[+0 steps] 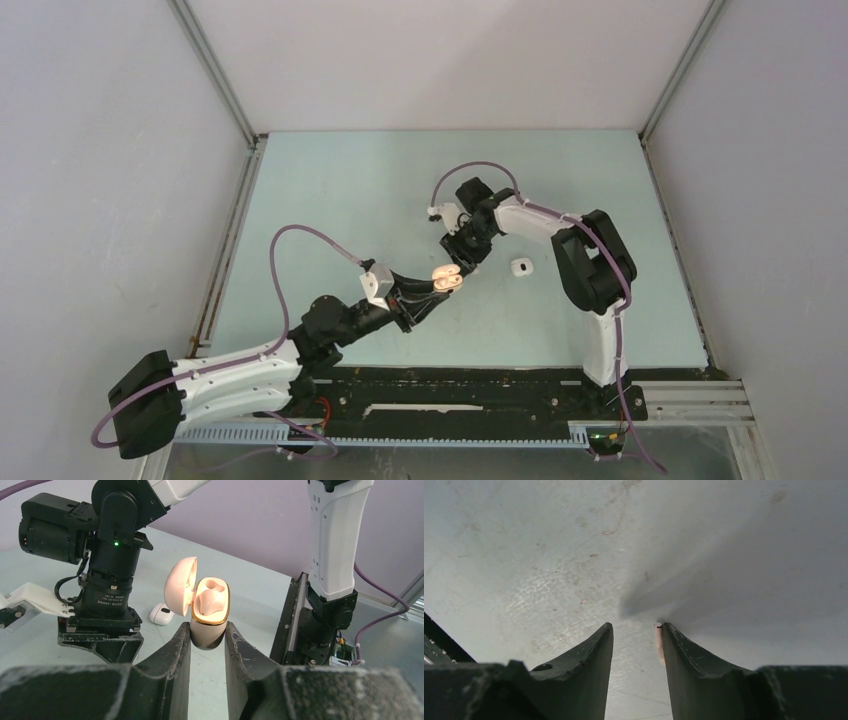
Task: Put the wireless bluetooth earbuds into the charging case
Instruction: Pick up the earbud from the center of the board.
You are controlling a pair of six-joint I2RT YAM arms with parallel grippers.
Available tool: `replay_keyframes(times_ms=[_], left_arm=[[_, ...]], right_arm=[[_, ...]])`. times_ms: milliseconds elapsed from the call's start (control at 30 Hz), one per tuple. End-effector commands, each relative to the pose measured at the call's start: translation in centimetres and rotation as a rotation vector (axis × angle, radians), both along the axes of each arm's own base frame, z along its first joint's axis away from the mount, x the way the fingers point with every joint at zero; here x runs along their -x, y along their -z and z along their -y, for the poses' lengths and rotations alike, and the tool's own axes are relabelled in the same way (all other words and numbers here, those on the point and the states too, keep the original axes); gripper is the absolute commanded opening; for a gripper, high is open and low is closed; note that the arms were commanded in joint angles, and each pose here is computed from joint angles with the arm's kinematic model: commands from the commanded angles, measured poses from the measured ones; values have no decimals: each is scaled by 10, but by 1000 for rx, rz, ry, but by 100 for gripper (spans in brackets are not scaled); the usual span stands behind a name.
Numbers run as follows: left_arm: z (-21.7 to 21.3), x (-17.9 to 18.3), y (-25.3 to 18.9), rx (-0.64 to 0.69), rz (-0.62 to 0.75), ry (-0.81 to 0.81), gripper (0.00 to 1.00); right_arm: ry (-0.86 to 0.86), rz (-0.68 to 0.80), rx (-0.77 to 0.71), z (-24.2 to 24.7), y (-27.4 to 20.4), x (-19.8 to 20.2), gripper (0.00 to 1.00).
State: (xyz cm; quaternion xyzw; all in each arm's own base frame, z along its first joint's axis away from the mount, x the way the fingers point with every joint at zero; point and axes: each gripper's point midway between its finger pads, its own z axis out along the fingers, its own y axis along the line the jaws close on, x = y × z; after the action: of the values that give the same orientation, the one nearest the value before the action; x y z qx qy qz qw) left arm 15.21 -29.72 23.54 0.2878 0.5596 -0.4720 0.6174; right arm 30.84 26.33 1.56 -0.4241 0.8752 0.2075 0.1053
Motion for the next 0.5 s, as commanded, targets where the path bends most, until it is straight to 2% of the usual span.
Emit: replay_keyframes(times_ms=[0,233,467], left_arm=[[0,1,-18,48,39,-4,0],[1,1,-16,40,40,-2,0],[3,0,-12,28,36,-2,0]], right_arm=[[-81,-24,-27,-12,-6,13,43],[-93,-72,-28,-1,-13,29,42],[-30,-95,-48,17,-18,20,41]])
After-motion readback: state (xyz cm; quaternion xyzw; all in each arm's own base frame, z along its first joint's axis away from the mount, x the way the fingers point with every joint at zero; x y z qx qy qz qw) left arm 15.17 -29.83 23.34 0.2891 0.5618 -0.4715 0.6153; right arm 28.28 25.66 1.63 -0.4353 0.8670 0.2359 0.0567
